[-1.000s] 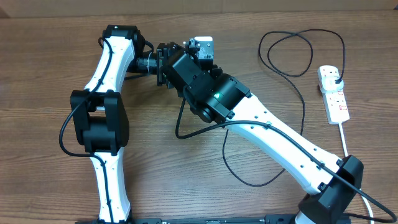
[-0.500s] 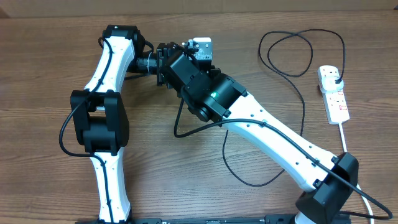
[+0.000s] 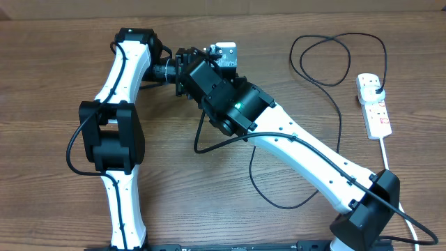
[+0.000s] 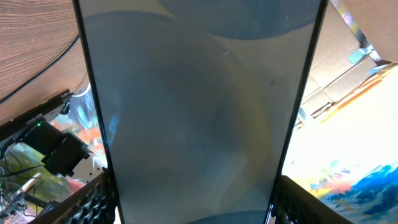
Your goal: Plug charger to phone and switch on socket
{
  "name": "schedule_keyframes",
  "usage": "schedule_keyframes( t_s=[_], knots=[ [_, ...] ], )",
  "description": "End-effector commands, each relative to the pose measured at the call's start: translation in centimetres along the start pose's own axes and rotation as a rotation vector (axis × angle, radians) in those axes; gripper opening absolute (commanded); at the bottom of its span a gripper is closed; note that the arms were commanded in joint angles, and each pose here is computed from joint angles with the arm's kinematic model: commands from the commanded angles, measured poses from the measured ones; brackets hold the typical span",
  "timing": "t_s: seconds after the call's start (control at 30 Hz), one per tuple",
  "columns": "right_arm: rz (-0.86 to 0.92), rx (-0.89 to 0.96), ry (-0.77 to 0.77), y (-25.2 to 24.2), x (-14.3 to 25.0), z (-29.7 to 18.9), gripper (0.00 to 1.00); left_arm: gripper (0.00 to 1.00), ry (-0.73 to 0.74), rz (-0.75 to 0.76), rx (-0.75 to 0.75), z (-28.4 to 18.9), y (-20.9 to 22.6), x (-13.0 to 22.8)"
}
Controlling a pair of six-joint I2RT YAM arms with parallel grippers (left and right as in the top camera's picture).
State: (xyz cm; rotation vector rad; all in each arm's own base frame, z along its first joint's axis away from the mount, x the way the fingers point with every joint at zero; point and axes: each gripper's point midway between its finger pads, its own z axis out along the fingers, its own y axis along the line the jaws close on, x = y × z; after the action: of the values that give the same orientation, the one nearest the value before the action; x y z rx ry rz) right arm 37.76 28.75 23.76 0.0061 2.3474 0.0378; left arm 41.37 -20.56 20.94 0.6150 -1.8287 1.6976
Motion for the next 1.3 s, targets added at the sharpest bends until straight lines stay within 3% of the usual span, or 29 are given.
schedule_keyframes(
  t_s=[0.0,1.27],
  knots=[
    [0.01,0.011,-0.028,-0.1,-0.8,-0.01,0.26,0.62,0.017,0.049,0.048,-0.12,-1.44,0.59],
    [0.04,0.009,-0.029,-0.03,-0.79,-0.04,0.04,0.65,0.022,0.049,0.044,0.17,-1.38,0.67]
  ],
)
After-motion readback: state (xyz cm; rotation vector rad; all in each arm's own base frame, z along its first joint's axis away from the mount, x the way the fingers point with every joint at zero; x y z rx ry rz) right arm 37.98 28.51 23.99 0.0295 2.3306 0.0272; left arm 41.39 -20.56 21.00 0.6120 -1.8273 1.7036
